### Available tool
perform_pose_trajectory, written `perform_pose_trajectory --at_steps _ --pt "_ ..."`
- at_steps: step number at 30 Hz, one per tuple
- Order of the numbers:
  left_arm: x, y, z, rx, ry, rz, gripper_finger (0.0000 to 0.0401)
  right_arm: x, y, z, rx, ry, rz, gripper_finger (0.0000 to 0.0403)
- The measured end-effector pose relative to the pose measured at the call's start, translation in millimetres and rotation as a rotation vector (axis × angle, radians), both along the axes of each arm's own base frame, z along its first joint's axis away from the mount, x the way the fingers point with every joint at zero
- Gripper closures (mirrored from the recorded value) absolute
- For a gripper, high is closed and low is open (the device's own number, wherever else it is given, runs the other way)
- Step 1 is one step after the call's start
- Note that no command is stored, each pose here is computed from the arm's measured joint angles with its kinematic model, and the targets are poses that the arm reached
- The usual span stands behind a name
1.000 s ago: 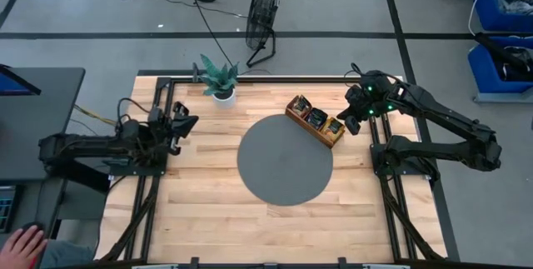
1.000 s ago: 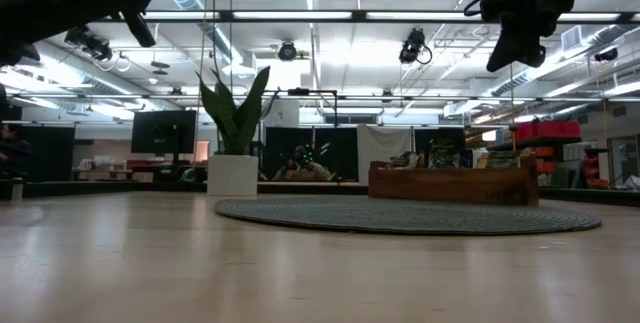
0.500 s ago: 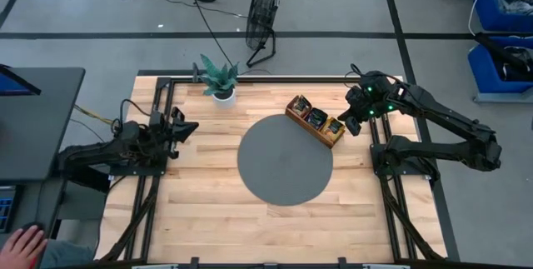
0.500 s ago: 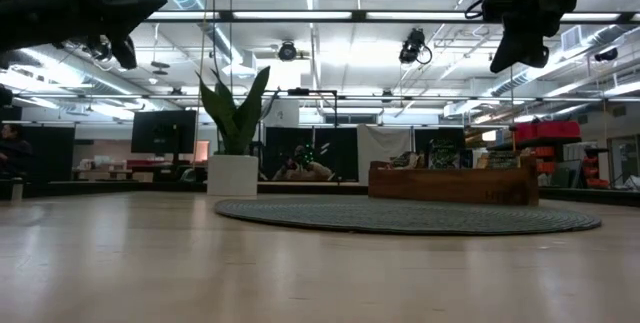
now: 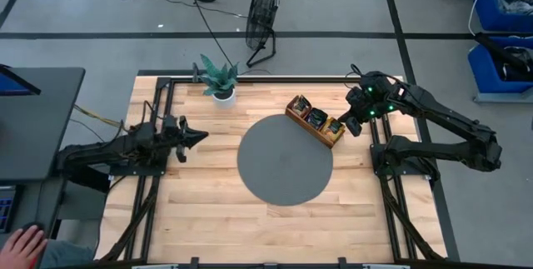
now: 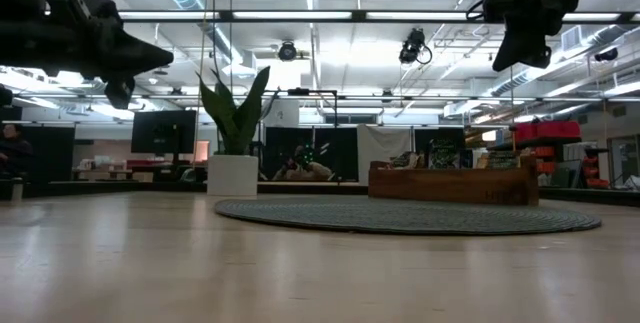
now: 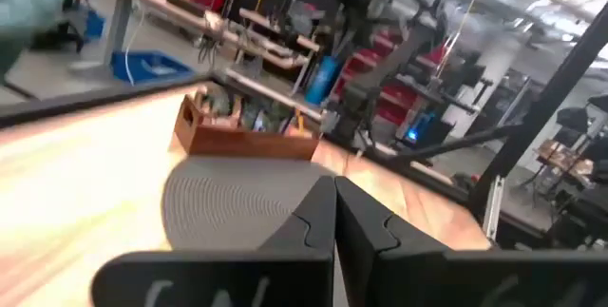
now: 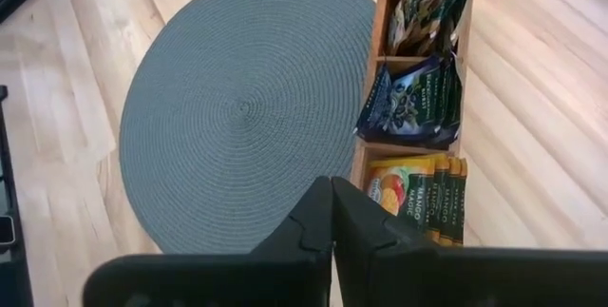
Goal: Pick & Place Tea
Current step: Return to Home Position
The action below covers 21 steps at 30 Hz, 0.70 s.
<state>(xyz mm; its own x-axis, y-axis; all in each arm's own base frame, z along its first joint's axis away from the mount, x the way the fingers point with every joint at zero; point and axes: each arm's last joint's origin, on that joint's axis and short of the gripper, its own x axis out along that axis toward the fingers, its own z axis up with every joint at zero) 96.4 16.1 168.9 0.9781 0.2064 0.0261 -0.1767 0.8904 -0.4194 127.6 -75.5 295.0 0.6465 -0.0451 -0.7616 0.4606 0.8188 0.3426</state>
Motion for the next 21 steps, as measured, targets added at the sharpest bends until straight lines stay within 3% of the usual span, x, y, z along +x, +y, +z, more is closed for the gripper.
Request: perform_pose_trajectory --at_steps 7,14,19,21 --pt "1 -1 -2 -0.01 0.027 -0.038 0.0397 -8 5 6 -0.028 -0.037 -0.014 0.04" --pt "1 -2 0 0.03 0.004 -0.061 0.0376 -37 22 4 -0.099 -0.144 -0.105 0.0401" --pt "1 -2 1 0.034 -0.003 -0.064 0.0374 -43 34 -22 0.045 -0.498 -0.106 0.0401" --pt "1 -2 1 0.035 -0.009 -0.063 0.0374 -39 35 -32 0.05 -0.664 -0.086 0.0401"
